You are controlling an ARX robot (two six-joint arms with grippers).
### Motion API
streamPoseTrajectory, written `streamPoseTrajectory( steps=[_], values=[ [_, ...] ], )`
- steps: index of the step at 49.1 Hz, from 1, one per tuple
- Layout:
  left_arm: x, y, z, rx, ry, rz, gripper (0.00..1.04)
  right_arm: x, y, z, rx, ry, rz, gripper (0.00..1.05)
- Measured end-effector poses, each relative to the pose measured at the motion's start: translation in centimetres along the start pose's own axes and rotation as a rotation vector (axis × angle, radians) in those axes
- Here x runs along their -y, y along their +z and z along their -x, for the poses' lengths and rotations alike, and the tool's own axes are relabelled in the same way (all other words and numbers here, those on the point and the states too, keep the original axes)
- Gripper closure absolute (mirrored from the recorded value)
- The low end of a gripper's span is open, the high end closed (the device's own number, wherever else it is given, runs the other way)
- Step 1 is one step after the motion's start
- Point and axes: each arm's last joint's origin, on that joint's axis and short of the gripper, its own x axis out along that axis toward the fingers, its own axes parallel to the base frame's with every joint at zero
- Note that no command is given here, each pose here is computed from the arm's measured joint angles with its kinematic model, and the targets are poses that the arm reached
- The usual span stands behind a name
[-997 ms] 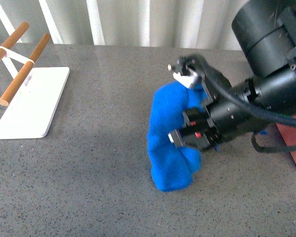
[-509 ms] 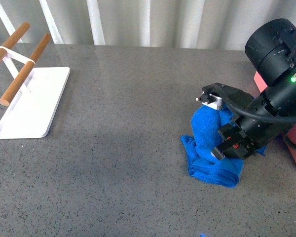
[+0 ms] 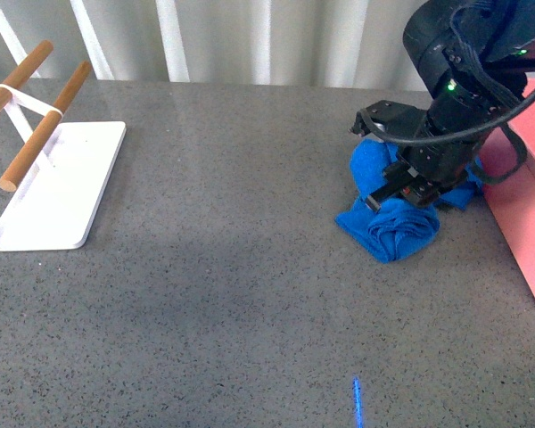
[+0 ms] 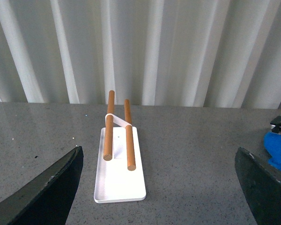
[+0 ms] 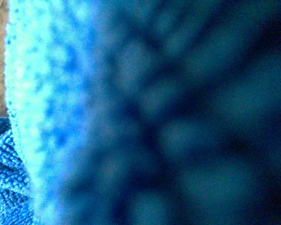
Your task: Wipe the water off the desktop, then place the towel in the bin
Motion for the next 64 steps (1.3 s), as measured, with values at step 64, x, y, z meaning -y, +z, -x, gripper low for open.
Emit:
streamPoseTrajectory(
  steps=[64],
  values=[
    [0.0, 0.0, 0.0, 0.0, 0.0, 0.0, 0.07, -2.5, 4.6, 24.3, 0.396, -0.04, -0.09, 1.0]
  ],
)
